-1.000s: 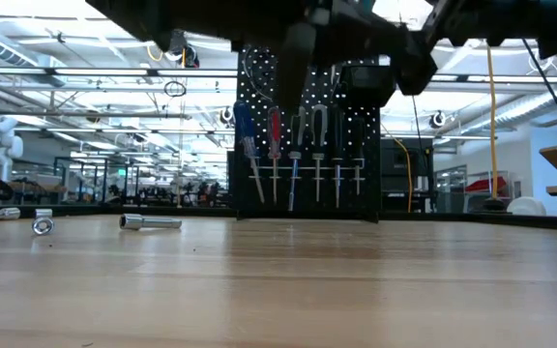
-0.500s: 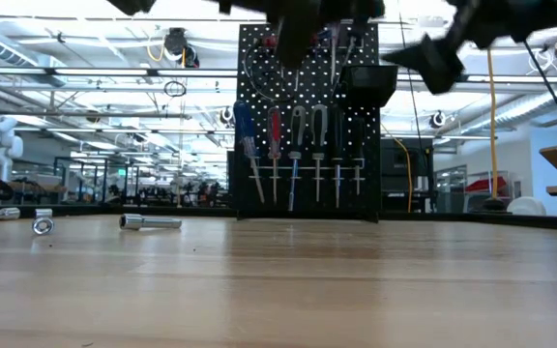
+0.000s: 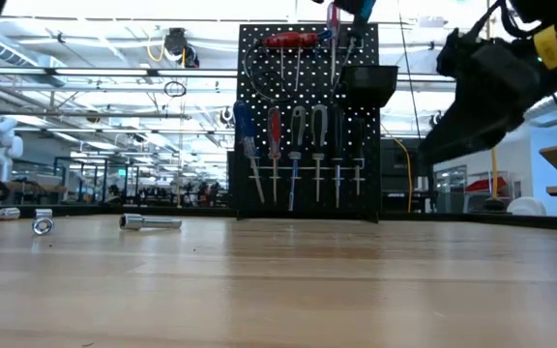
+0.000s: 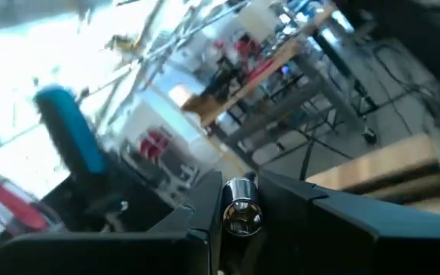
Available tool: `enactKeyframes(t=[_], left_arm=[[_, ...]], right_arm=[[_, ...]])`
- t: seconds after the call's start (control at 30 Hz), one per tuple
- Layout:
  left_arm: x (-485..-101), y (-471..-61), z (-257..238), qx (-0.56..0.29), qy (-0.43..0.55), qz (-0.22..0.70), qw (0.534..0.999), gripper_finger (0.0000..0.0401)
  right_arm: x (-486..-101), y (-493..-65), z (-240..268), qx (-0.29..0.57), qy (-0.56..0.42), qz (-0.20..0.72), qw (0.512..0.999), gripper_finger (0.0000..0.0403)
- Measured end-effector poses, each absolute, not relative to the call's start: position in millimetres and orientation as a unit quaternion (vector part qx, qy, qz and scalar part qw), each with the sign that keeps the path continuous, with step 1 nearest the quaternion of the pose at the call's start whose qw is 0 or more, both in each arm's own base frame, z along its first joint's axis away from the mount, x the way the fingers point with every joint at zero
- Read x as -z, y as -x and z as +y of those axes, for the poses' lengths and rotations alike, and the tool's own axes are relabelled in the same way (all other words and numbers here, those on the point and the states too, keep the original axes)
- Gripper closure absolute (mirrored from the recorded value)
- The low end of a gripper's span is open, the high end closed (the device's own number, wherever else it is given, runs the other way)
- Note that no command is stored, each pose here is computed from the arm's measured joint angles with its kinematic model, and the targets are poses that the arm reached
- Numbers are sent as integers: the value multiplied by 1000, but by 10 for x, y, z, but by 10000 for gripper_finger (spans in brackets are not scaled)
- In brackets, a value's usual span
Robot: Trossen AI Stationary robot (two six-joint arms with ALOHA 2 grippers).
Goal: Hang tools onto peg board
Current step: Put the silver socket into the black bin on the peg board, then put the silver extension bar into the black bin on the peg board
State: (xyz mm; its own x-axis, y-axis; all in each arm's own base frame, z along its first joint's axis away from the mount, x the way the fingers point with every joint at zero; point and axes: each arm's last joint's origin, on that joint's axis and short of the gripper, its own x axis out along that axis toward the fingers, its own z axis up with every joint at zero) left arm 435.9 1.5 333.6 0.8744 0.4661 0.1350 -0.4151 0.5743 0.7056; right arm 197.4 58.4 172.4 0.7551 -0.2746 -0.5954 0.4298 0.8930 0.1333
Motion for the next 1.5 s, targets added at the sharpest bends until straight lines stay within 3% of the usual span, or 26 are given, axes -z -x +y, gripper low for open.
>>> enactKeyframes(t=[0.23,0.63,0.87,1.27,1.5], left_arm=[[-3686,-4626,628,-235,-246,5,940,328],[-3490,-4866,1015,-294,-225,80,925,328],[-3470,-4856,1026,-294,-227,97,923,322],[-3465,-4871,928,-299,-228,101,921,227],[-3756,-4596,483,-210,-236,159,935,219]], right_arm=[[-1644,-2005,587,196,-124,310,922,53],[-1650,-2015,591,195,-129,304,923,53],[-1650,-2015,591,195,-129,304,923,53],[-1649,-2015,592,193,-131,306,923,53],[-1646,-2014,598,186,-139,310,922,53]])
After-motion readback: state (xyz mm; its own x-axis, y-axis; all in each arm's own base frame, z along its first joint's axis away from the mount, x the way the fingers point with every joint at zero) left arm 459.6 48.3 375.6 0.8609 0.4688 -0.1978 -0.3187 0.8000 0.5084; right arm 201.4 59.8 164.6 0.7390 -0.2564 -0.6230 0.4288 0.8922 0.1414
